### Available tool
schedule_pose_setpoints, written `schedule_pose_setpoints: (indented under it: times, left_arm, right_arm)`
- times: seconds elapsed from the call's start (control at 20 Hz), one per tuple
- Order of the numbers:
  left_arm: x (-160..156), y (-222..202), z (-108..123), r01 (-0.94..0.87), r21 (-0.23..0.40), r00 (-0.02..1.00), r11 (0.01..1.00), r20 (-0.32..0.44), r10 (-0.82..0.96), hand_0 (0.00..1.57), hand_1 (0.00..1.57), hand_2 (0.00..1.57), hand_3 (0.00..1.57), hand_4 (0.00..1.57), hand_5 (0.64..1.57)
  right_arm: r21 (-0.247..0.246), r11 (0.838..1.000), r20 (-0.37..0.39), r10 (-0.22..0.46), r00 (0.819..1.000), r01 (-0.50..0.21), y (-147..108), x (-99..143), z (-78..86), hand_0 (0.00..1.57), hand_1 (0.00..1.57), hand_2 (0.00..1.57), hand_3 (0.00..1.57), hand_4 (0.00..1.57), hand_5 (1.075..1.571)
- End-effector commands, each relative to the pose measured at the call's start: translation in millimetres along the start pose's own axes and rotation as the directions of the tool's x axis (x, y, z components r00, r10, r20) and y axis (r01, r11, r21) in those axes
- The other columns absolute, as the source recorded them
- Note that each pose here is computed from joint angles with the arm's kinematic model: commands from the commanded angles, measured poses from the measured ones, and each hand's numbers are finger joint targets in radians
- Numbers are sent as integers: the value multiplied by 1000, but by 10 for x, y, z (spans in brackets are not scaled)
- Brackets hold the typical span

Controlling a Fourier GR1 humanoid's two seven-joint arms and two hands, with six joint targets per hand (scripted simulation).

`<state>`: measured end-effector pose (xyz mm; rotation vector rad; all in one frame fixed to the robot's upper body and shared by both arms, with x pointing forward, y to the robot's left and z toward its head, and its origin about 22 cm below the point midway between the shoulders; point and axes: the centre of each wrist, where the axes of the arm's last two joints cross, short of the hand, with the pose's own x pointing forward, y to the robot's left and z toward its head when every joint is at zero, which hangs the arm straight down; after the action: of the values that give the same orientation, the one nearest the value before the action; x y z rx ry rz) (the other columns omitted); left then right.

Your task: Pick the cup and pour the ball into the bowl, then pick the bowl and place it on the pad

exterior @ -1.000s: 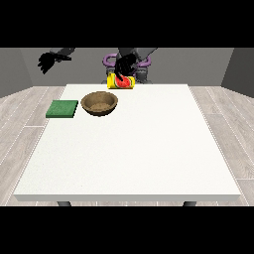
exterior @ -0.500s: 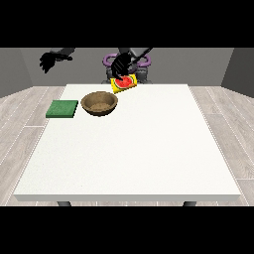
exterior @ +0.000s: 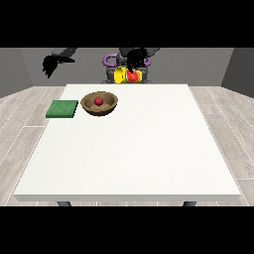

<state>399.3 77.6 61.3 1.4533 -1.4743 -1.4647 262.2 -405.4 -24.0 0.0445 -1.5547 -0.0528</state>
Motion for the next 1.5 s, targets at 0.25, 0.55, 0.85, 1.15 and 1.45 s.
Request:
schedule_pose_setpoints:
  times: [0.25,0.55,0.85,1.15,1.45]
  left_arm:
    - [-344,-203,341,-785,287,449,550,-349,823,0,0,0,0,419,1561]
    - [-433,-237,663,-941,309,106,140,-125,986,0,0,0,0,0,1563]
    - [-509,-576,1059,-980,199,-21,-15,-28,999,0,0,0,0,0,1564]
    - [-955,-471,1015,-980,199,1,-4,26,1000,0,0,0,0,0,1564]
    - [-1067,-330,987,-979,206,6,6,0,1000,0,0,0,0,0,1566]
  right_arm:
    - [23,999,68,-33,997,32,260,27,-153,0,0,0,0,354,1567]
    - [-54,998,89,-8,996,13,568,33,-326,0,0,0,0,252,1571]
    - [-130,989,72,-58,996,67,1049,-183,-365,0,0,0,0,319,1570]
    - [-152,985,98,-63,993,77,845,-284,-499,0,0,0,0,285,1567]
    - [-171,983,49,-53,997,61,1063,-564,-523,0,0,0,0,189,1563]
